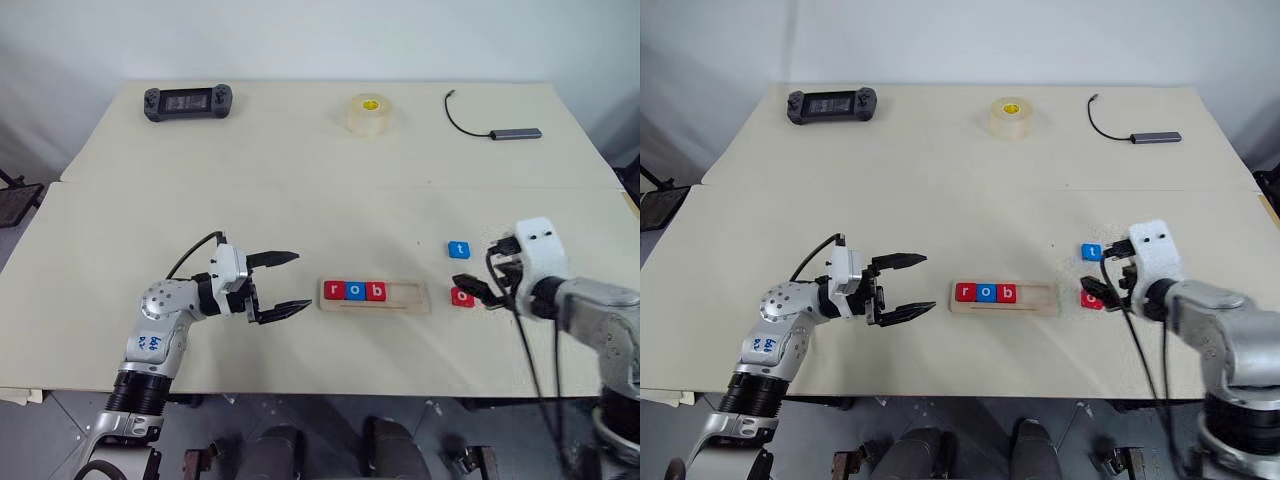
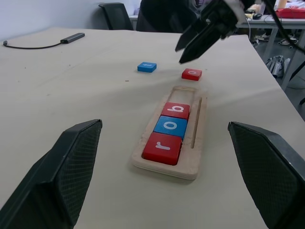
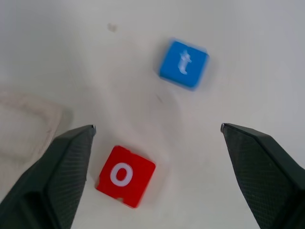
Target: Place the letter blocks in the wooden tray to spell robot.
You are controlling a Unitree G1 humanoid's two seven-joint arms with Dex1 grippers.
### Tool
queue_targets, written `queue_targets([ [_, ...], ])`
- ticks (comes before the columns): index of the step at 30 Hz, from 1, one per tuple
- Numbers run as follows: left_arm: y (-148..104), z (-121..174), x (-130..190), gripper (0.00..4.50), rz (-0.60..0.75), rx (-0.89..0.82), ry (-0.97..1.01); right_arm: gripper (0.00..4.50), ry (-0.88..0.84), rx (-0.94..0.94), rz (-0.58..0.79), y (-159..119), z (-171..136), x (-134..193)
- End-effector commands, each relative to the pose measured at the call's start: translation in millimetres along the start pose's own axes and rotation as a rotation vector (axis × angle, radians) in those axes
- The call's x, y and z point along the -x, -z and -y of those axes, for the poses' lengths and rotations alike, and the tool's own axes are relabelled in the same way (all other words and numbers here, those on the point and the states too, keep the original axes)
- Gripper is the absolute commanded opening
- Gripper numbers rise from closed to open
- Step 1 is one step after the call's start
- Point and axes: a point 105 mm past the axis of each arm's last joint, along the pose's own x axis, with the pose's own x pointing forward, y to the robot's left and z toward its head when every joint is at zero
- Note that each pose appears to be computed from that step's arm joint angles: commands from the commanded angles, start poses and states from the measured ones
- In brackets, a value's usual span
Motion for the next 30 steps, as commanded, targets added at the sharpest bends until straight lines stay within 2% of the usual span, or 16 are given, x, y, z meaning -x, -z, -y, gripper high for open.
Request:
queue_targets([
  [1,-8,1,2,4.50,0.014,-0.037,-0.006,4.45,-0.258,0.247,0.106,-10,-11,4],
  [3,-10,2,2,4.50,0.022,-0.037,0.002,4.45,-0.408,0.384,0.108,-4,-12,8],
  [8,-14,6,2,4.50,0.031,-0.052,0.029,4.45,-0.507,0.540,0.044,9,5,-3],
  [16,-17,8,2,4.50,0.033,-0.069,0.031,4.45,-0.544,0.512,-0.053,22,16,-31],
  [19,-18,10,2,4.50,0.033,-0.069,0.036,3.86,-0.553,0.510,-0.069,26,16,-34],
  [21,-18,11,3,4.50,0.033,-0.069,0.045,3.27,-0.559,0.503,-0.064,26,14,-34],
  [26,-20,17,4,4.50,0.034,-0.067,0.094,1.50,-0.566,0.532,-0.055,25,14,-31],
  [30,-19,25,6,4.50,0.026,-0.068,0.153,1.45,-0.589,0.590,0.013,2,6,-28],
])
